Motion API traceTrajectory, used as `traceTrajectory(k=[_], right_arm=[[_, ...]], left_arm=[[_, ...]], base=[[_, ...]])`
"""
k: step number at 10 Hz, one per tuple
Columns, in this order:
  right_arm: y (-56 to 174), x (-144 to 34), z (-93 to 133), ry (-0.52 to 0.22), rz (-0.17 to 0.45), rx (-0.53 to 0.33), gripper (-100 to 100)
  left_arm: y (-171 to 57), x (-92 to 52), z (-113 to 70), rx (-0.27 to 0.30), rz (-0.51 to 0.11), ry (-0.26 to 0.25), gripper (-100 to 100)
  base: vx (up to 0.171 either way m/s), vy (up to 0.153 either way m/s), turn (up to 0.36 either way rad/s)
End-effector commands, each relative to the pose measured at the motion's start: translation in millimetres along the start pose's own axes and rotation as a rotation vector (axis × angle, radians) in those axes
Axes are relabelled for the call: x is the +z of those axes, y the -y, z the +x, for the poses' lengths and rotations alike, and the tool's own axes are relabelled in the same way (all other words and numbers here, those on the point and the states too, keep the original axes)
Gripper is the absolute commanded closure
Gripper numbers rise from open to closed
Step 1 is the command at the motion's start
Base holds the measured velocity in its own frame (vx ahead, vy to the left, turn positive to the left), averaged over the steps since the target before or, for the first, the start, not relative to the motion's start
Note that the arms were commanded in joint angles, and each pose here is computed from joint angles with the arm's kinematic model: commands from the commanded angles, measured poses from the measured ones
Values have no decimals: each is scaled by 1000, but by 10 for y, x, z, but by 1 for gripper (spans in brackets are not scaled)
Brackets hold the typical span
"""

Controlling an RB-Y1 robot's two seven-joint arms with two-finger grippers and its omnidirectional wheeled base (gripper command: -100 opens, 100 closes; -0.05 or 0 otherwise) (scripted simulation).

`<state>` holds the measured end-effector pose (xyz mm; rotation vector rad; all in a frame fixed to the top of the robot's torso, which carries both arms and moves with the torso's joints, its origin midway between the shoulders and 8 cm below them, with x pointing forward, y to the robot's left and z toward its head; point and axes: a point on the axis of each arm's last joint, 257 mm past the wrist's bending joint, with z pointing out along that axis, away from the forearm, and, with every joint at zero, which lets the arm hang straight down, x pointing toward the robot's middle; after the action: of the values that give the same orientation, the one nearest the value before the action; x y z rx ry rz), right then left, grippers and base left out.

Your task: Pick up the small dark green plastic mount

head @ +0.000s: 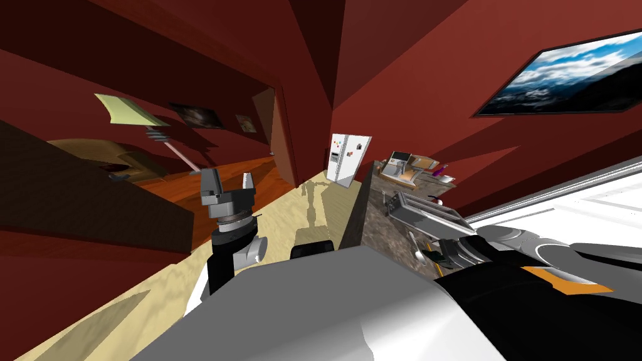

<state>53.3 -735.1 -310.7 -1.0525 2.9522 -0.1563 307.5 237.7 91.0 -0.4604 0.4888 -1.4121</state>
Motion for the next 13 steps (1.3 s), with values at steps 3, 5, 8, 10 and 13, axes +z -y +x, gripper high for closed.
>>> traceTrajectory(k=[3, 5, 8, 10, 13], right_arm=[[-37, 113, 36, 0, 5, 7, -100], [-55, 124, 39, 1, 1, 7, 100], [-45, 119, 38, 0, 3, 7, 100], [26, -4, 8, -1, 4, -1, 100], [32, 5, 16, -2, 3, -1, 0]], left_arm=[[0, 0, 0, 0, 0, 0, 0], [0, 0, 0, 0, 0, 0, 0], [0, 0, 0, 0, 0, 0, 0], [0, 0, 0, 0, 0, 0, 0], [0, 0, 0, 0, 0, 0, 0]], base=[[-5, -9, 30], [0, 0, 0], [0, 0, 0], [0, 5, -39], [1, 4, -18]])
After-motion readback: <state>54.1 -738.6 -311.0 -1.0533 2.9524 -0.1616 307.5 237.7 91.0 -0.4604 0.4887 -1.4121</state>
